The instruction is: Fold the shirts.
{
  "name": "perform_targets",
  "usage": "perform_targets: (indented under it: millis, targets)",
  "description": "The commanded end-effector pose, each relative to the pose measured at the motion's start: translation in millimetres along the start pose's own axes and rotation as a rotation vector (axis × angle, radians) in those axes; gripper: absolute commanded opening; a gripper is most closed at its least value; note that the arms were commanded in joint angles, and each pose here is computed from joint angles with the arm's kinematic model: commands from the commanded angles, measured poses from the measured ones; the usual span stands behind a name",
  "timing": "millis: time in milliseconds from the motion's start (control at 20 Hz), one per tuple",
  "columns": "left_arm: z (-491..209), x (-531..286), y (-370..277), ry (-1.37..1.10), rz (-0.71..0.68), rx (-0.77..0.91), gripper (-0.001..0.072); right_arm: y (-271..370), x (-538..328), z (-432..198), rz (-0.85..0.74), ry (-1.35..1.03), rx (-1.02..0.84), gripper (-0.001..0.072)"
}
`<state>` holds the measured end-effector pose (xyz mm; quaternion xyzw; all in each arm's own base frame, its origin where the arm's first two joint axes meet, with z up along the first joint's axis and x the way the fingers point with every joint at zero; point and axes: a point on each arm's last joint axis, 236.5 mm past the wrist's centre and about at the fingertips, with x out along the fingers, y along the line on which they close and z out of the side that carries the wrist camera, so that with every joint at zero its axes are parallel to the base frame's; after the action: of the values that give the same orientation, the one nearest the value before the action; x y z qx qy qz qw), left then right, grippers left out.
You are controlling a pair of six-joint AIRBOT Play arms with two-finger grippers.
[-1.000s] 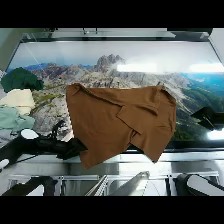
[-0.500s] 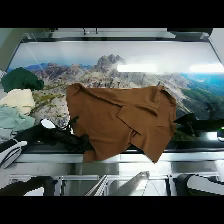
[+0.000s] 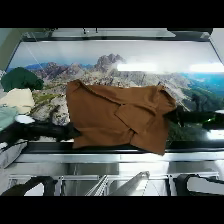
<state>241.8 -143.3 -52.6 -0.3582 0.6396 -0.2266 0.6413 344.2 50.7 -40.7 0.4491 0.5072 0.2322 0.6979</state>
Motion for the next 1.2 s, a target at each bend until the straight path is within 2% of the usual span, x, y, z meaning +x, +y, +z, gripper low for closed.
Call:
perform_targets:
  millis: [0, 100, 200, 250, 350, 450, 550, 650, 800, 850, 1000, 1150]
  targets:
    - [8, -88, -54, -0.148, -0.138, 0.107, 0.0016, 114, -62, 34, 0.122, -0.139, -0.245, 0.0029]
    - [18, -156, -132, -0.346, -0.282, 0.297, 0.0016, 205, -123, 41, 0.141, -0.327, -0.470, 0.0029]
    - [1, -218, -218, -0.530, -0.402, 0.538, 0.0016, 303, -179, 8, 0.157, -0.501, -0.736, 0.0029]
    - [-12, -246, -254, -0.610, -0.410, 0.657, 0.0016, 339, -200, -13, 0.125, -0.589, -0.857, 0.0029]
    - [-35, -294, -305, -0.763, -0.341, 0.850, 0.0016, 399, -238, -48, 0.026, -0.795, -1.058, 0.0029]
    - [-51, -329, -339, -0.877, -0.222, 0.988, 0.0017, 438, -267, -77, -0.071, -0.972, -1.181, 0.0029]
    - [-45, -346, -348, -0.909, -0.151, 1.014, 0.0017, 451, -283, -90, -0.145, -1.068, -1.234, 0.0028]
    - [-10, -348, -327, -0.865, -0.149, 0.924, 0.0017, 421, -276, -66, -0.175, -1.015, -1.128, 0.0028]
    - [63, -295, -267, -0.655, -0.207, 0.753, 0.0017, 336, -214, -5, 0.008, -0.751, -0.817, 0.0028]
    - [90, -269, -243, -0.598, -0.189, 0.701, 0.0017, 294, -188, 23, 0.015, -0.699, -0.709, 0.0028]
    - [168, -182, -167, -0.481, -0.114, 0.574, 0.0017, 165, -107, 90, -0.085, -0.617, -0.479, 0.0028]
    - [232, -126, -103, -0.432, -0.103, 0.424, 0.0015, 87, -26, 136, -0.105, -0.524, -0.345, 0.0030]
